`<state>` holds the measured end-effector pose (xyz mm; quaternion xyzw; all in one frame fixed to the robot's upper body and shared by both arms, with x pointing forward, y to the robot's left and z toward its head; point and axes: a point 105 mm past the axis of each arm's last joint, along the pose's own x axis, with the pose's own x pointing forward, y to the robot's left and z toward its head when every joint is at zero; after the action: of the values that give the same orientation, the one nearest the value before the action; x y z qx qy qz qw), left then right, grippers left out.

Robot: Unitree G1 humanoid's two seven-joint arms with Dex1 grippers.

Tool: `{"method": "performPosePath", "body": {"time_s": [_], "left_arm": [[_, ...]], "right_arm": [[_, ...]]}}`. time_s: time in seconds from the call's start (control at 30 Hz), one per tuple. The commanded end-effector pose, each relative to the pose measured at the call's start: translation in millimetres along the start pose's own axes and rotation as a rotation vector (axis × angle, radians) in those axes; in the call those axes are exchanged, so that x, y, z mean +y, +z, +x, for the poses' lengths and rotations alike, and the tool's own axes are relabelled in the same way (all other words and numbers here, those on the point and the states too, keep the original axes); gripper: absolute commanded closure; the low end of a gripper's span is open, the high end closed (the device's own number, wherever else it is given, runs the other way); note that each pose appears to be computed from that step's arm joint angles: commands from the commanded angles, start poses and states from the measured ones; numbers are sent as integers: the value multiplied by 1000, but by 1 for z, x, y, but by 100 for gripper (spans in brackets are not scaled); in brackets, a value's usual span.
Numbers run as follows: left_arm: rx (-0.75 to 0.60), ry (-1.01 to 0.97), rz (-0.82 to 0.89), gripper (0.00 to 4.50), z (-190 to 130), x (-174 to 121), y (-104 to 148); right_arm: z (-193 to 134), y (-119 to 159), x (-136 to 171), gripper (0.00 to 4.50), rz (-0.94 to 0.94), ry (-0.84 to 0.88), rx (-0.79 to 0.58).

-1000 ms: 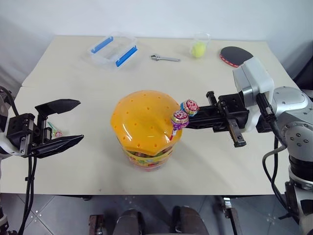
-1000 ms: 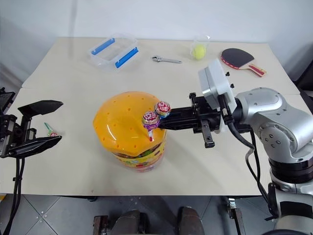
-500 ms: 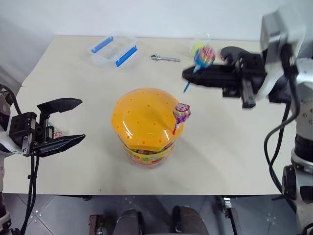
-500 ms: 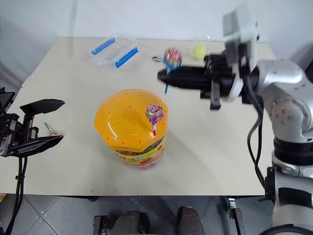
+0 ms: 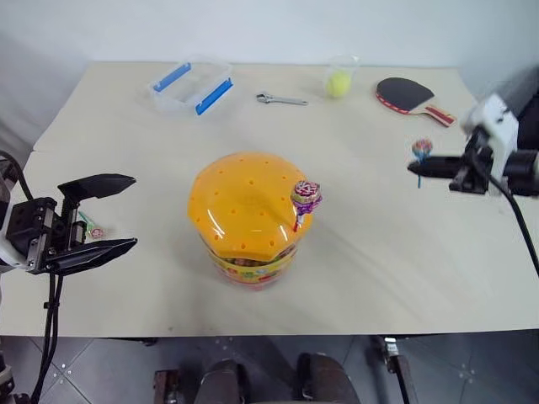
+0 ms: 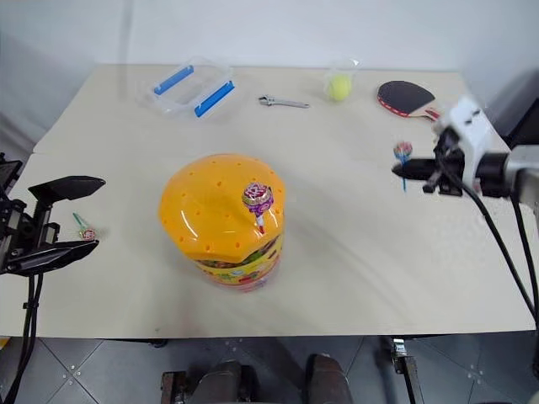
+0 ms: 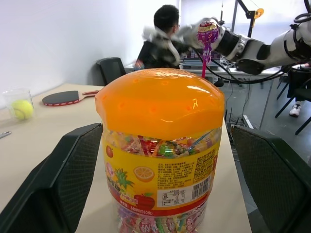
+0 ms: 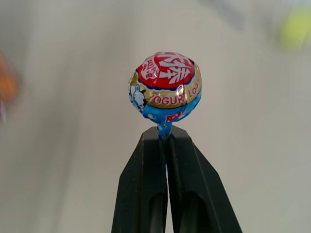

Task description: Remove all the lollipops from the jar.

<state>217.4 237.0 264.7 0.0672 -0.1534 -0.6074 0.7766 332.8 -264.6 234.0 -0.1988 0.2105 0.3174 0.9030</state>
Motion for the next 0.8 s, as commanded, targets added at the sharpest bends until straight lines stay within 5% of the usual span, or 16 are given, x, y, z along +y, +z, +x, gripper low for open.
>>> {"method": "performPosePath", "body": {"time_s": [0.03, 0.3, 0.6, 0.77, 0.8], "left_arm": [[-17, 15, 19, 0, -9, 0, 11], [-17, 13, 5, 0, -7, -1, 6], [-19, 9, 4, 0, -5, -3, 5], [-19, 2, -4, 0, -3, -2, 4], [-19, -1, -6, 0, -2, 0, 4]], "right_arm": [[-2, -41, -16, 448, 109, -108, 151], [21, -100, -28, 448, 249, -237, 307], [6, -76, -21, 177, 190, -206, 184], [-24, -27, 5, 9, 118, -66, -48], [-30, -15, 16, 4, 89, -17, -99]]}}
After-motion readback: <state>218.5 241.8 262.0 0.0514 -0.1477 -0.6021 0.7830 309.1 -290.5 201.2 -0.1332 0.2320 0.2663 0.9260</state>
